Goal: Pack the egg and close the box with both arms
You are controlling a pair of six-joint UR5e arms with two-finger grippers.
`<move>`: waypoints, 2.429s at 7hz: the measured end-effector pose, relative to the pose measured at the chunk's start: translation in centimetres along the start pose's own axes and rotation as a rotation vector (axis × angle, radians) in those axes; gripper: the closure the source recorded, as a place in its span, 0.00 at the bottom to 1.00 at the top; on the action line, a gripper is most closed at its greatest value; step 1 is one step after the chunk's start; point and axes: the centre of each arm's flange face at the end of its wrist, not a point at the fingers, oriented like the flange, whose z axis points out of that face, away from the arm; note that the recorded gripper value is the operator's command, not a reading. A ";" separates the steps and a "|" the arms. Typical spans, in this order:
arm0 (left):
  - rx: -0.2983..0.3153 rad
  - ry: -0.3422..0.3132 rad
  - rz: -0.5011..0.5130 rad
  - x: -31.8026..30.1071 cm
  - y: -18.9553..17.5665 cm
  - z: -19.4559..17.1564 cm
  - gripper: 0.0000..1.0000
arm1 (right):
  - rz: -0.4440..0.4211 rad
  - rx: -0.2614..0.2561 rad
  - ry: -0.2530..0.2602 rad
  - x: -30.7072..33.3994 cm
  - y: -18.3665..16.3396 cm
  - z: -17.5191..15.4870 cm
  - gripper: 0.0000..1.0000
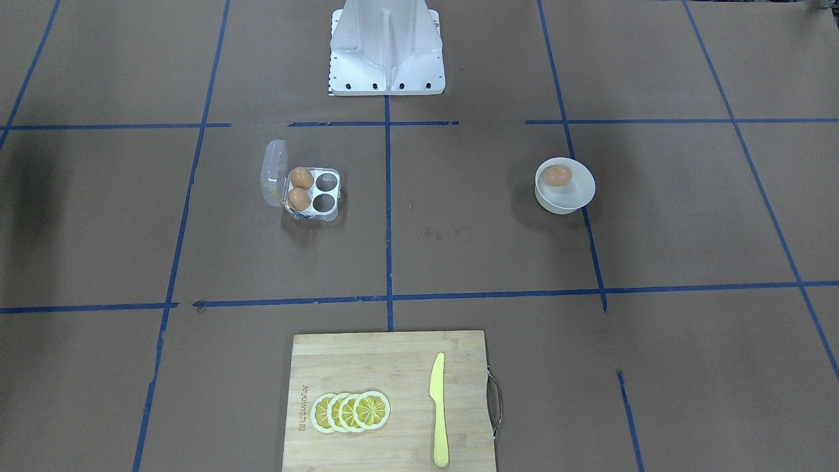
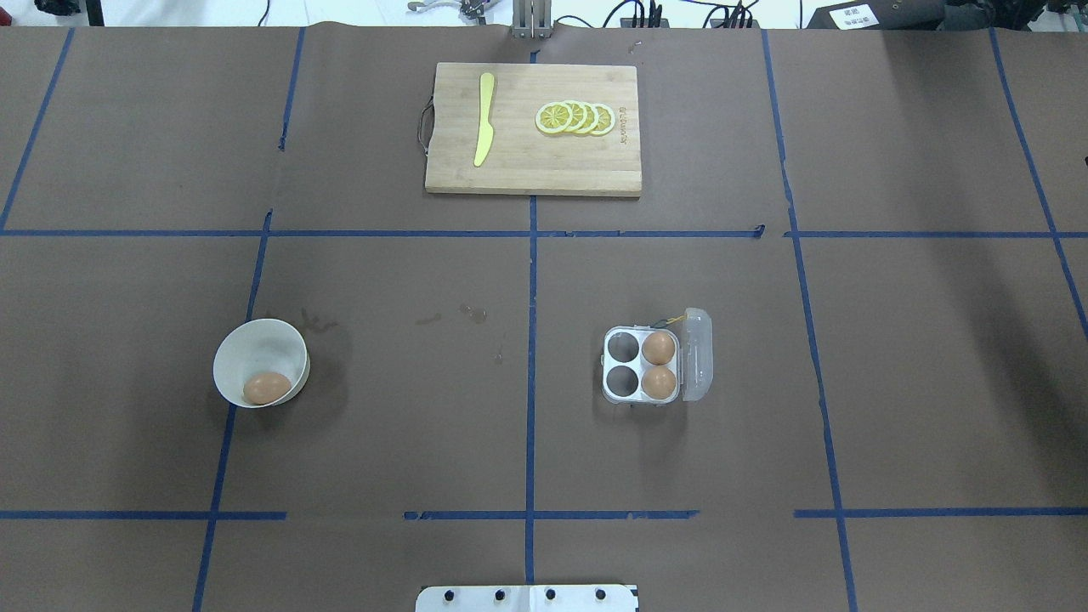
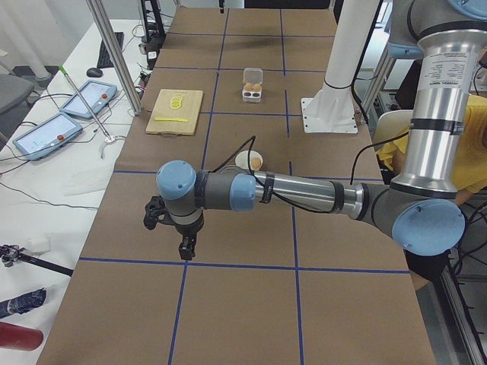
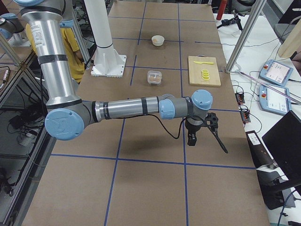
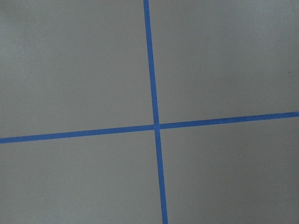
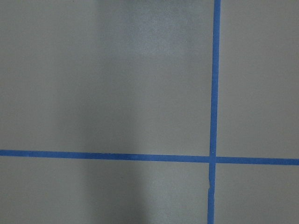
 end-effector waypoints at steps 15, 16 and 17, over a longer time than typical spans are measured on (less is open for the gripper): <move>0.116 0.004 0.183 1.1 2.4 2.2 0.00 | -0.068 0.033 -0.017 -1.1 0.1 1.2 0.00; 0.112 0.013 0.183 2.8 2.1 2.5 0.00 | -0.069 0.030 -0.018 -1.1 0.2 1.4 0.00; 0.103 0.022 0.187 5.1 1.7 3.0 0.00 | -0.071 0.031 -0.019 -1.1 0.3 1.4 0.00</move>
